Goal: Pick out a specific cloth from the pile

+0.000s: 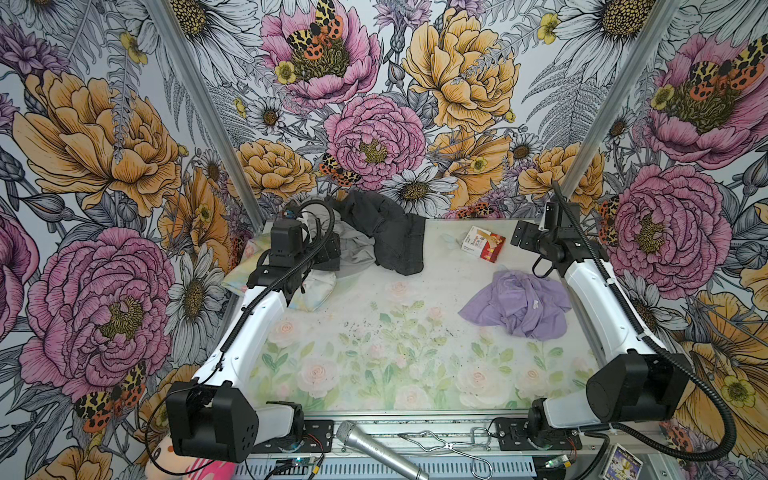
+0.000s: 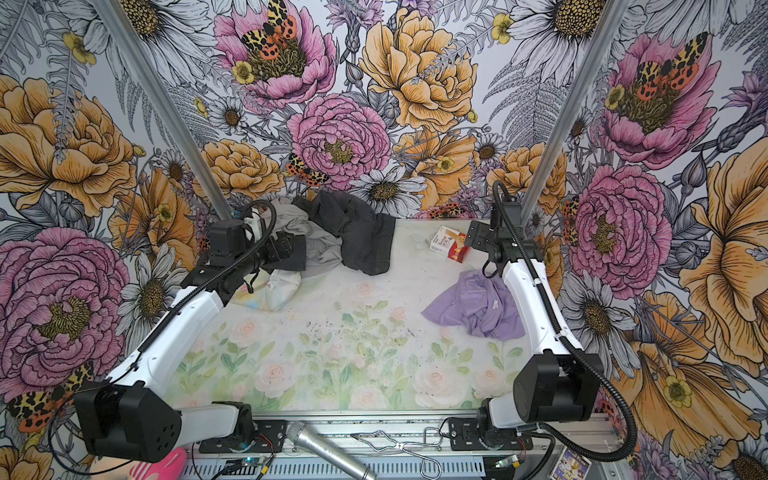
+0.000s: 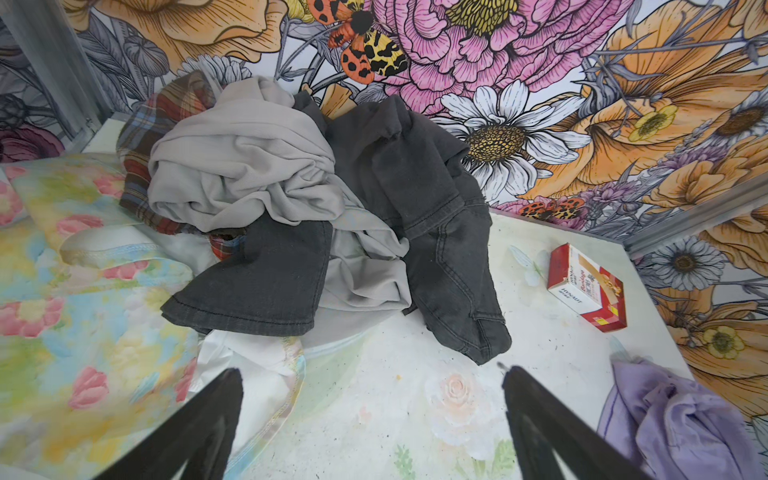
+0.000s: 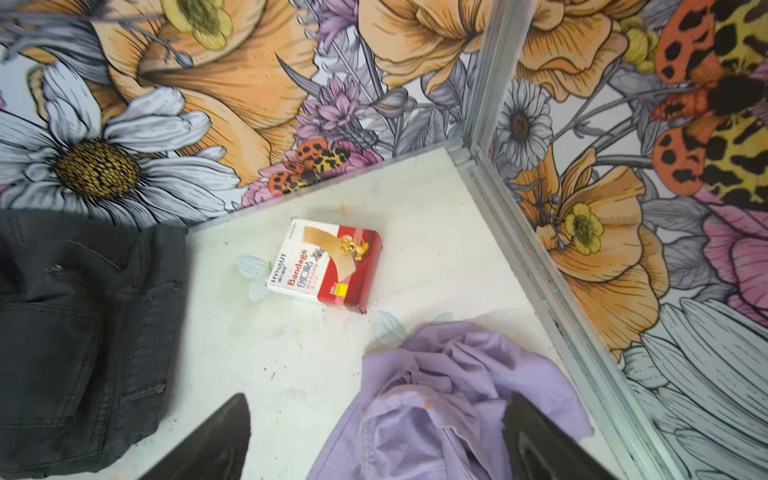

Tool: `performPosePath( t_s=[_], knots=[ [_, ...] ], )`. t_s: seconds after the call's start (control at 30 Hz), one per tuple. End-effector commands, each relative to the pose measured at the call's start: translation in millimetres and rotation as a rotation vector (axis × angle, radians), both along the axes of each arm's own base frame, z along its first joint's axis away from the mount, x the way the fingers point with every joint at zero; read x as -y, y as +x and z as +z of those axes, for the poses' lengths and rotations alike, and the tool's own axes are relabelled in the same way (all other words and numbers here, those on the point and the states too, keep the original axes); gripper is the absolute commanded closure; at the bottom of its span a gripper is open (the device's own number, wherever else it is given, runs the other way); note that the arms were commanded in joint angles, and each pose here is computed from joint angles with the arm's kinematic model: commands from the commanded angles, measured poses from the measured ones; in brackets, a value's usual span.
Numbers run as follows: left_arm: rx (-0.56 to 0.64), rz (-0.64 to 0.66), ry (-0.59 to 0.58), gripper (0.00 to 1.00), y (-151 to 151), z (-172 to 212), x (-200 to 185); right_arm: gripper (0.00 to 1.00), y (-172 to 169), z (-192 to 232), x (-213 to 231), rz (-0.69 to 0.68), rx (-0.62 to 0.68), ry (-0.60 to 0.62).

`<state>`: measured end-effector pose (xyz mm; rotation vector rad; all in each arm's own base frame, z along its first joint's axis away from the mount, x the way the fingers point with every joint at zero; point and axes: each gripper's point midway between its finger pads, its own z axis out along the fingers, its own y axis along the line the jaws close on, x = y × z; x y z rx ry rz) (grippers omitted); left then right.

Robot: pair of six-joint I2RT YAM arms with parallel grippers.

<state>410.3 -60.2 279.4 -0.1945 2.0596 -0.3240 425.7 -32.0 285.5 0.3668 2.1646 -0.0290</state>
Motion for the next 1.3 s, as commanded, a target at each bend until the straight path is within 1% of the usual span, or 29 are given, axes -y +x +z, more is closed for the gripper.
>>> performPosePath(
  t_s=[0.0,0.17,0.23,0.4,0.47,0.57,0.67,0.73,0.8,0.83,0.97,1.1,1.27],
  knots=[
    [0.014,0.035,0.086,0.01,-1.9,-3.3,-8.6,0.01,3.3,38.6,-7.2,0.054,0.162,-0.045],
    [0.074,0.073,0.144,0.01,-3.7,-2.6,-18.1,0.01,-9.3,55.9,-13.4,0.089,0.302,-0.102],
    [0.12,0.1,0.157,0.01,-6.3,0.3,-23.5,0.01,-17.0,60.9,-14.4,0.091,0.36,-0.117],
    [0.255,0.083,0.203,0.01,-18.3,8.2,-15.4,0.01,-39.3,68.1,-19.5,0.099,0.502,-0.159],
    [0.292,0.074,0.212,0.01,-21.6,6.8,-11.3,0.01,-45.1,62.3,-19.4,0.092,0.527,-0.166],
    [0.335,0.149,0.248,0.01,-26.4,0.4,-22.9,0.0,-50.3,47.2,-17.4,0.077,0.542,-0.167],
    [0.36,0.252,0.27,0.01,-32.2,-11.2,-43.4,0.01,-51.0,24.5,-15.6,0.06,0.517,-0.164],
    [0.33,0.315,0.297,0.01,-33.1,-25.0,-57.8,0.01,-51.2,9.2,-11.7,0.036,0.488,-0.168],
    [0.264,0.388,0.324,0.01,-32.7,-37.9,-75.4,0.01,-52.9,-4.3,-9.0,0.024,0.474,-0.181],
    [0.242,0.4,0.329,0.01,-31.7,-43.5,-80.1,0.01,-54.5,-9.0,-8.2,0.021,0.472,-0.19],
    [0.193,0.439,0.267,0.01,-29.4,-65.1,-107.7,0.01,-58.8,-34.7,-3.5,0.004,0.454,-0.216],
    [0.104,0.48,0.238,0.01,-25.6,-92.4,-128.8,0.01,-57.5,-73.0,0.6,-0.026,0.407,-0.195],
    [0.136,0.442,0.234,0.01,-18.6,-106.4,-125.3,0.01,-55.3,-100.5,0.9,-0.016,0.37,-0.221]
  ],
)
